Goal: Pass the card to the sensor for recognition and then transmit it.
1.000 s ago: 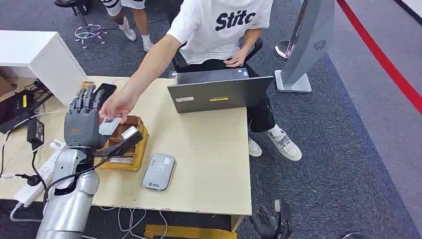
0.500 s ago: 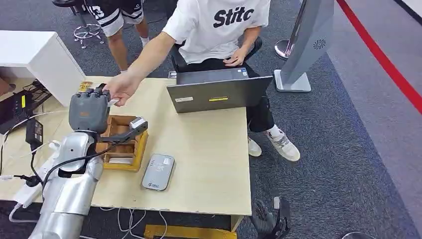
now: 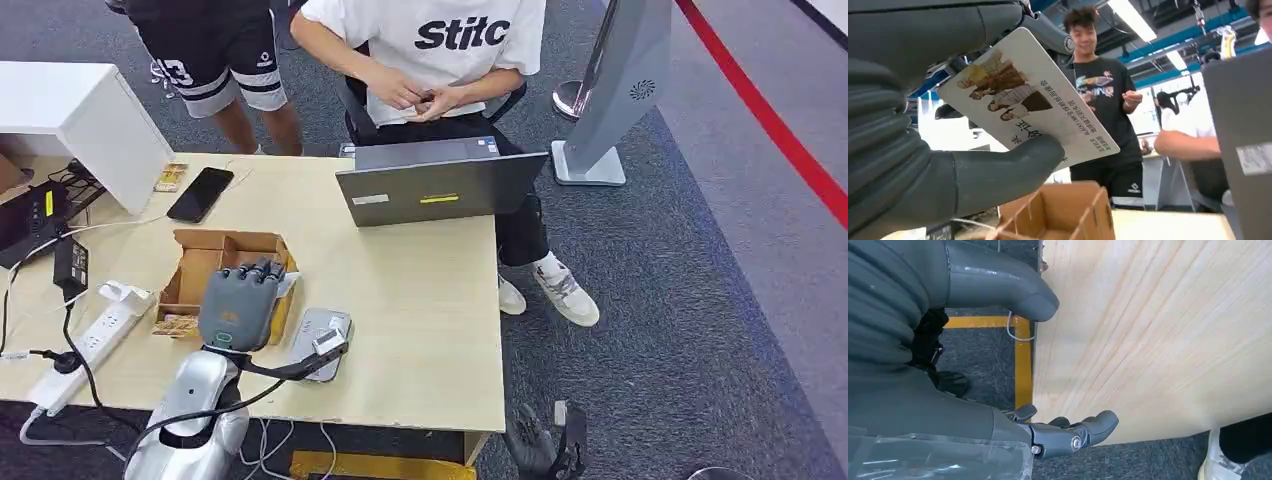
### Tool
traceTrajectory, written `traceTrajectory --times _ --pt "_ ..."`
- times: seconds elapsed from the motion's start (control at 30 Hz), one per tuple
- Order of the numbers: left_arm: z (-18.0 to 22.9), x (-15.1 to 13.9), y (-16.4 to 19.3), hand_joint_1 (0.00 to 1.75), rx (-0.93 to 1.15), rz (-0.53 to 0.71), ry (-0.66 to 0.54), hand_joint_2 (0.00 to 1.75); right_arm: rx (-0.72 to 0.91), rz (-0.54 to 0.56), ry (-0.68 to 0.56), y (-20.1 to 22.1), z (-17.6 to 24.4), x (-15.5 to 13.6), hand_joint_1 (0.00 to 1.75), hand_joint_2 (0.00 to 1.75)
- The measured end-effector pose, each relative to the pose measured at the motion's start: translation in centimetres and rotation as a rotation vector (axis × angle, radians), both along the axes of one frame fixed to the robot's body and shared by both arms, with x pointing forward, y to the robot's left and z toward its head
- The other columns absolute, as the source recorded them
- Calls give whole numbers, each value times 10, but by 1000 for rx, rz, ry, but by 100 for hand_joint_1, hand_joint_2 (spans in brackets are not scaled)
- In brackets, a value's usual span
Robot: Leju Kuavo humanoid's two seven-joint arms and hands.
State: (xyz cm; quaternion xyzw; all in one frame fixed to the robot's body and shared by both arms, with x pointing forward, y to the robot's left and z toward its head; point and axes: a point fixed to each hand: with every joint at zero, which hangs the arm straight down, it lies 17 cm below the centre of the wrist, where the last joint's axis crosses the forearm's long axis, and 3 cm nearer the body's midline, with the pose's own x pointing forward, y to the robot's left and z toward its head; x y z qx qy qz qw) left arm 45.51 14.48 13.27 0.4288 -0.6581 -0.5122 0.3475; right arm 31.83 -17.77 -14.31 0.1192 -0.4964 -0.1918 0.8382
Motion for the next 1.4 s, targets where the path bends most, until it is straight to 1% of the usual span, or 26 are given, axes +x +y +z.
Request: traceTrajectory --times 0.23,0.47,0.63,0.83,0.93,1.1,1.27,1.4 --pt "-49 -7 3 175 39 7 111 175 0 2 0 1 0 0 0 175" --pt "-108 -20 5 175 106 -12 270 175 -2 14 -3 3 1 0 0 175" --pt "-131 -27 4 175 142 -34 328 175 -3 22 -5 5 1 1 0 175" --pt "-125 -17 1 175 153 -33 294 175 -3 26 -6 6 2 1 0 175" --pt "-109 -6 2 175 146 -7 245 175 -3 27 -6 7 2 1 0 175" --pt "-71 15 -1 175 134 -6 167 175 3 19 -6 6 2 1 0 175" --pt "-49 29 -1 175 131 3 125 175 3 26 -5 8 2 1 0 175" --pt "-22 51 5 175 145 24 89 175 5 31 1 9 1 1 0 175"
